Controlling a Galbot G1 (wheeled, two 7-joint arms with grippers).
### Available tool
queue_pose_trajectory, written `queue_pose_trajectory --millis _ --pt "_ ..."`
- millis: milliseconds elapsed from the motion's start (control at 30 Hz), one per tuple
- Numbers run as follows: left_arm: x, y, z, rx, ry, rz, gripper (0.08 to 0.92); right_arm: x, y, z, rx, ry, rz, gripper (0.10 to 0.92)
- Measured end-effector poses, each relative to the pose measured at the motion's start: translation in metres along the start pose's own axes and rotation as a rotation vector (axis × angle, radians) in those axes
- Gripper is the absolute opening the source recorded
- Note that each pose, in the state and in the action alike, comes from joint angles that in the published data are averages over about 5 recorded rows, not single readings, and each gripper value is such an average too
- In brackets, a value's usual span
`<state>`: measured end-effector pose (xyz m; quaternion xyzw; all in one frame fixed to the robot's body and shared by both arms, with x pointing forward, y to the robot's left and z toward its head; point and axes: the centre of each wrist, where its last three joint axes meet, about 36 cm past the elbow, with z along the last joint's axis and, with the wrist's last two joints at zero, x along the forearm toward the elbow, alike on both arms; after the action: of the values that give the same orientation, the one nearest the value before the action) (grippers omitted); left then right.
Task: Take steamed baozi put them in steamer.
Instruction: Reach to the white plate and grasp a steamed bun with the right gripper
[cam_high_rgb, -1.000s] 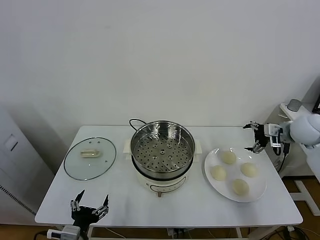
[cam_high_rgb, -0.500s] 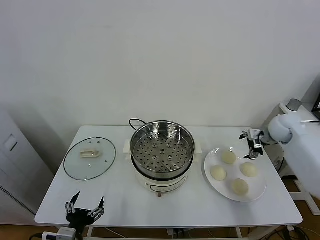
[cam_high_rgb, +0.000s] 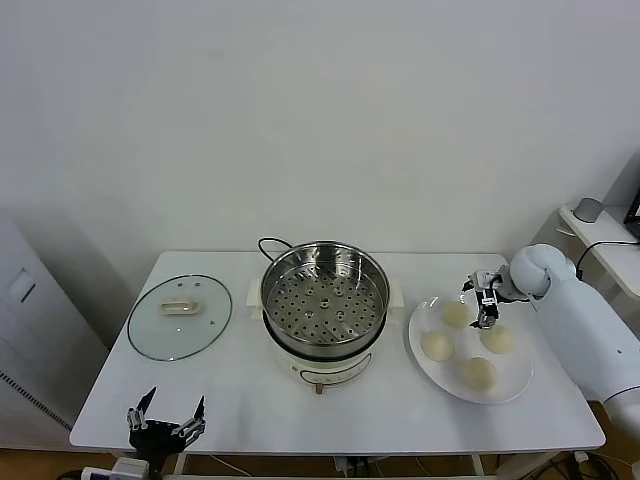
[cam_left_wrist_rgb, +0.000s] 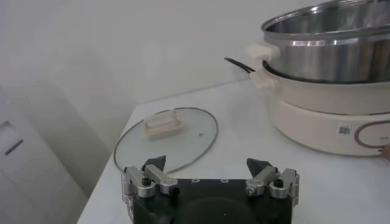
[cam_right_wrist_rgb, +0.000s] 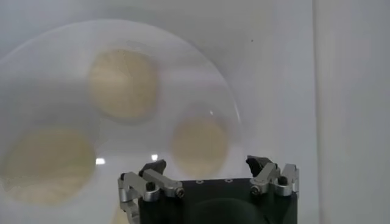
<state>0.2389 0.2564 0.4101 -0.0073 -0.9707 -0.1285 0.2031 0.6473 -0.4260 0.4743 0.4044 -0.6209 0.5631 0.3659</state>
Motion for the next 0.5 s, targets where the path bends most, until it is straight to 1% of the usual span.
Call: queue_pose_trajectory --millis 500 --pt "-0.002 0.0 0.001 0.002 0.003 0.006 0.823 -0.016 0.002 -0.001 -0.019 0.003 -0.02 0.823"
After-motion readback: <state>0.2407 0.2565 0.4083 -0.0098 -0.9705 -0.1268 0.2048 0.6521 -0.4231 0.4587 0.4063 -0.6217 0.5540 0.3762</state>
